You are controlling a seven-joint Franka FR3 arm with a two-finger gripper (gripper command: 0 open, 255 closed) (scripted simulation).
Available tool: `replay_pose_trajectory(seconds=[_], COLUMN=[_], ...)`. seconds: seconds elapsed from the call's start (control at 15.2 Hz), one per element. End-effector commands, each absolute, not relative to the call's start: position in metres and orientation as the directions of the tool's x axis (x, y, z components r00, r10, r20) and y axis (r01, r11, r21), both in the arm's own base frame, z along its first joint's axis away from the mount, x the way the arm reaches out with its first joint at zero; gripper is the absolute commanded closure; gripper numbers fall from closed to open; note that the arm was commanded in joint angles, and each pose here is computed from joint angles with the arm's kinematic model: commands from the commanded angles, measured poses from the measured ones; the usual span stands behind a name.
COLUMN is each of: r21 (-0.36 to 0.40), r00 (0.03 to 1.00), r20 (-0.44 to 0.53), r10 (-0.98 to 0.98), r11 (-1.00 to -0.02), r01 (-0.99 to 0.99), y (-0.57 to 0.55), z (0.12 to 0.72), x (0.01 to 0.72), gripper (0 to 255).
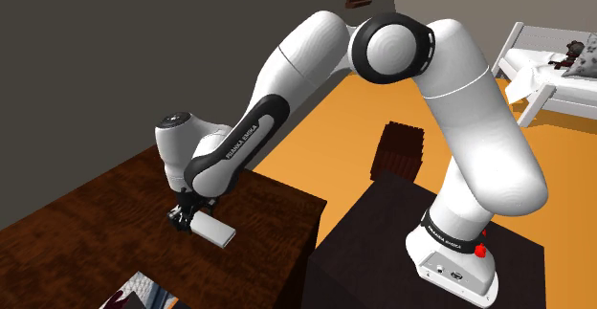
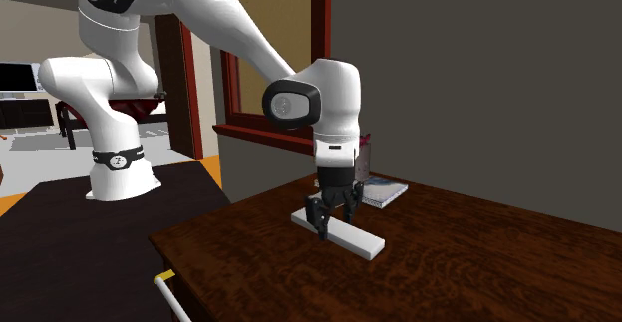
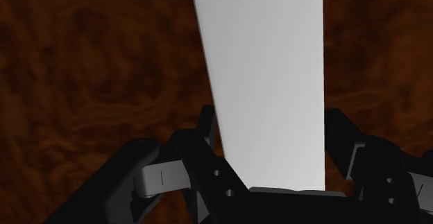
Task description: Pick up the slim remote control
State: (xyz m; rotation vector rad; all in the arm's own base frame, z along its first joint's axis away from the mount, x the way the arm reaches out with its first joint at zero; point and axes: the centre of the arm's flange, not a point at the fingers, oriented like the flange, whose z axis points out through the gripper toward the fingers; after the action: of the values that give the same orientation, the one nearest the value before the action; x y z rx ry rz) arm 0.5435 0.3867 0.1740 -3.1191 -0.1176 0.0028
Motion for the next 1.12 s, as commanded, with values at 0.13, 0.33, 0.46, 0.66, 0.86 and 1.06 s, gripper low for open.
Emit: replay_pose_trajectory(seconds=[0.13,0.33,0.46,0.66,0.86,1.06], r21=[-0.020,-0.020,-0.020,-0.020,-0.020,-0.020], r00=[0.997,0.997,0.997,0.997,0.997,0.997], r20=[-0.001,-0.001,-0.001,-0.001,-0.001,-0.001], r10=[0.075,0.075,0.075,0.075,0.075,0.075], r11=[-0.997,-0.997,-0.997,-0.997,-0.997,-0.997], r01=[0.075,0.075,0.075,0.075,0.075,0.075], y=[0.386,0.386,0.387,0.387,0.387,0.387], z=[0.173,0.173,0.174,0.189,0.205,0.221], x=[0.544,0.544,0.543,0.543,0.543,0.543], gripper=[255,255,255,255,255,255])
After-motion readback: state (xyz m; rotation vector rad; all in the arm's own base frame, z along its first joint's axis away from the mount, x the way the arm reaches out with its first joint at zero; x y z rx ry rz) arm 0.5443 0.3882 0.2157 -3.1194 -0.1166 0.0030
